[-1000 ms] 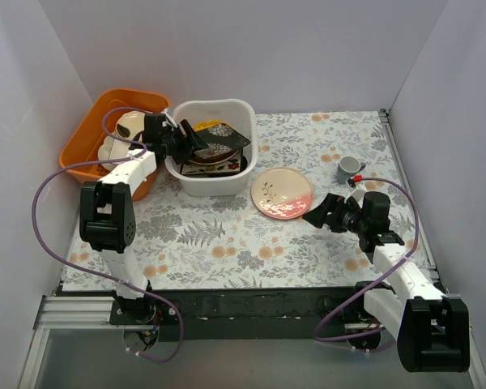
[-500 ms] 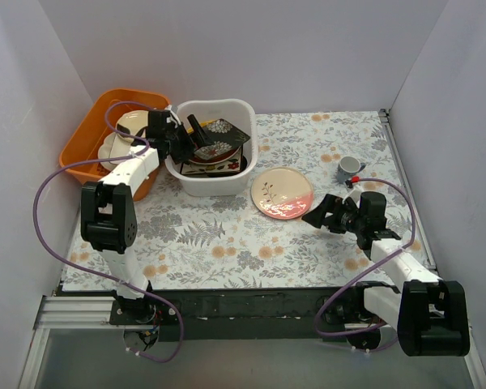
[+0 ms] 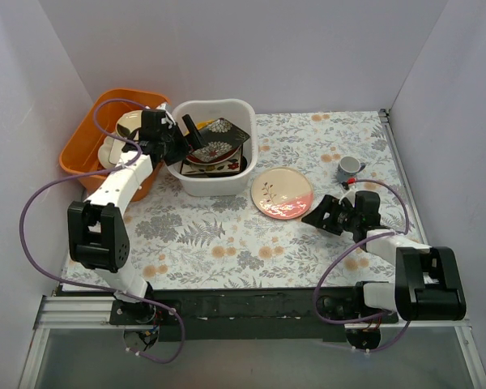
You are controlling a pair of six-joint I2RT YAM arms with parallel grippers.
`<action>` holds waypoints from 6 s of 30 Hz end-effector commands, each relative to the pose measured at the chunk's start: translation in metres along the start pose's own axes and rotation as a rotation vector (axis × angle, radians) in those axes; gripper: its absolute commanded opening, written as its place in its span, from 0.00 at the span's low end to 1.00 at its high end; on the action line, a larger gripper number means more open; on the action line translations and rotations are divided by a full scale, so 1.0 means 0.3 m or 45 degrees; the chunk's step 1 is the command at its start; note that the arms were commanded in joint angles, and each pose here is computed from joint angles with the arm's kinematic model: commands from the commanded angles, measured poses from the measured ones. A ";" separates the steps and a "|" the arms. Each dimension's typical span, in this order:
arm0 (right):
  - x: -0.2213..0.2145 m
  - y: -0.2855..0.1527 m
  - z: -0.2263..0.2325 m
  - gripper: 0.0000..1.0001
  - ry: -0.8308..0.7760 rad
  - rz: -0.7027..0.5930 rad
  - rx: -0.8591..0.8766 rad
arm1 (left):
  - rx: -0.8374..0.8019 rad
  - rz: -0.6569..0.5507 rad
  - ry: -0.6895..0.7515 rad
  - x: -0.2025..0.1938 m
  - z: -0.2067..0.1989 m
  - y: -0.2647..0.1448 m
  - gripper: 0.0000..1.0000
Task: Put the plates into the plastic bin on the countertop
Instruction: Place the plate in the plastic bin, then pick up the plate at the center of the board.
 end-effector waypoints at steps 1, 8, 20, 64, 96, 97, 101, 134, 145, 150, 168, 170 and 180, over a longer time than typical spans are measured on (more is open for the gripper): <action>0.070 0.035 0.000 0.74 -0.012 -0.056 -0.003 | -0.070 -0.069 0.080 -0.005 -0.086 -0.107 0.98; 0.130 0.073 -0.024 0.64 0.014 -0.050 -0.086 | -0.081 -0.109 0.121 -0.028 -0.103 -0.183 0.98; 0.110 0.188 -0.061 0.58 0.039 0.036 -0.208 | -0.090 -0.155 0.159 -0.055 -0.100 -0.269 0.98; -0.070 0.077 -0.112 0.01 -0.356 0.498 -0.719 | -0.308 0.161 0.164 -0.519 -0.078 -0.227 0.98; -0.280 -0.053 0.053 0.01 -0.726 0.825 -0.907 | -0.094 0.299 0.189 -0.771 0.048 -0.073 0.98; -0.265 -0.051 0.065 0.01 -0.730 0.794 -0.897 | -0.093 0.295 0.189 -0.774 0.052 -0.070 0.98; -0.216 -0.037 0.116 0.11 -0.727 0.707 -0.846 | -0.074 0.298 0.163 -0.790 0.079 -0.065 0.98; -0.050 0.035 0.128 0.44 -0.500 0.192 -0.385 | -0.218 0.497 -0.010 -0.966 0.166 -0.038 0.79; -0.099 0.086 0.113 0.43 -0.498 0.291 -0.320 | -0.348 0.643 -0.083 -1.046 0.165 -0.015 0.70; -0.112 0.087 0.110 0.43 -0.503 0.308 -0.307 | -0.465 0.651 -0.122 -1.056 0.145 -0.033 0.65; -0.118 0.085 0.118 0.42 -0.514 0.319 -0.275 | -0.797 0.671 -0.463 -1.100 0.140 -0.079 0.51; -0.113 0.081 0.121 0.42 -0.518 0.313 -0.274 | -0.816 0.665 -0.480 -1.101 0.142 -0.080 0.48; -0.106 0.080 0.124 0.42 -0.525 0.310 -0.276 | -0.784 0.656 -0.463 -1.106 0.157 -0.079 0.40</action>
Point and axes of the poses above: each gripper's point midway between its finger pads, its own y axis out along the fingers, its own z axis along the line the jaws close on, x = y × z, the point moved 4 cm from there along -y, back along the fingers, and after that the axes turned 6 degrees about -y, right-handed, at the moved point
